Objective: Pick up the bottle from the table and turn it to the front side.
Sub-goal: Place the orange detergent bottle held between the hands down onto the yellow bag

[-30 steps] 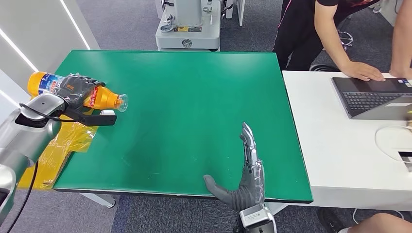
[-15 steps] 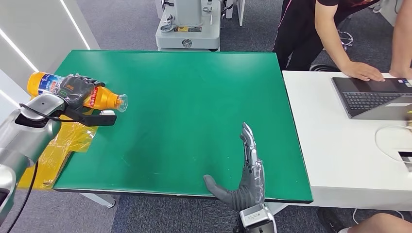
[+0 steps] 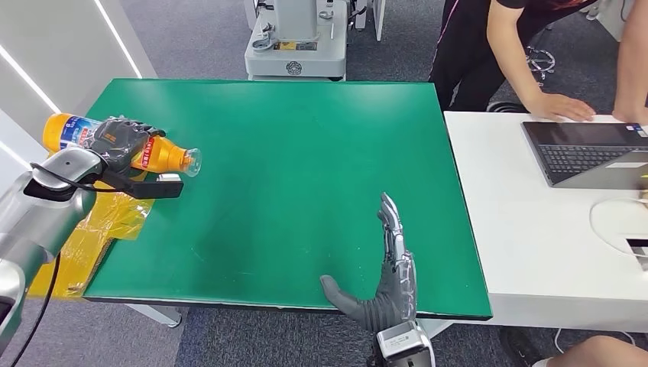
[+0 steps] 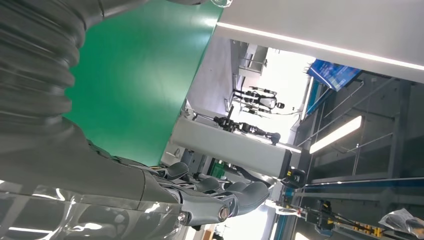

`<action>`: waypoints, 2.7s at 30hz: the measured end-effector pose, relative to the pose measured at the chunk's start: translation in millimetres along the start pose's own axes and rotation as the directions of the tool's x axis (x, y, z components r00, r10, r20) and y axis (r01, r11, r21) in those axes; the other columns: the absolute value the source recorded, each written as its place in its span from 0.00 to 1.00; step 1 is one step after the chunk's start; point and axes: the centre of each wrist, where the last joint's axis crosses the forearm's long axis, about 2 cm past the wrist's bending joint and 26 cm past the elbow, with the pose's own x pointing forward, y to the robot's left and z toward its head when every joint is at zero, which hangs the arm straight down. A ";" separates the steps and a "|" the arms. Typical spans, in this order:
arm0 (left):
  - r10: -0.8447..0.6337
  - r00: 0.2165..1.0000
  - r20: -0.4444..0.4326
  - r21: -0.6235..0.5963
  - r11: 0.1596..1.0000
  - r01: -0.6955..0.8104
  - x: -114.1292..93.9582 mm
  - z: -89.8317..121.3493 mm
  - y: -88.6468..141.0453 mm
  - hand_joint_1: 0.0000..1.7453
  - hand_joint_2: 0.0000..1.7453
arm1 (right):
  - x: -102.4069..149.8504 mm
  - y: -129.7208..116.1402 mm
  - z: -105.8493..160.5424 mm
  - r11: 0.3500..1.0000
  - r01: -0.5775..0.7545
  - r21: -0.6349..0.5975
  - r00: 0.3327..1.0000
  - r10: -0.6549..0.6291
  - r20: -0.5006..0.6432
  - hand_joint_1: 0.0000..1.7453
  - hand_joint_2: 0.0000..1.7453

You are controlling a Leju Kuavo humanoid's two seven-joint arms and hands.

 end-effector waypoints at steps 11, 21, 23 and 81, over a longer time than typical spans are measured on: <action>0.000 1.000 0.000 0.000 1.000 0.000 0.0 0.0 0.0 1.00 1.00 | 0.0 0.0 0.0 1.000 0.000 0.000 1.000 0.000 0.000 0.00 1.00; 0.000 1.000 0.000 0.000 1.000 0.000 0.0 0.0 0.0 1.00 1.00 | 0.0 0.0 0.0 1.000 0.000 0.000 1.000 0.000 0.000 0.00 1.00; 0.000 1.000 0.000 0.000 1.000 0.000 0.0 0.0 0.0 1.00 1.00 | 0.0 0.0 0.0 1.000 0.000 0.000 1.000 0.000 0.000 0.00 1.00; 0.000 1.000 0.000 0.000 1.000 0.000 0.0 0.0 0.0 1.00 1.00 | 0.0 0.0 0.0 1.000 0.000 0.000 1.000 0.000 0.000 0.00 1.00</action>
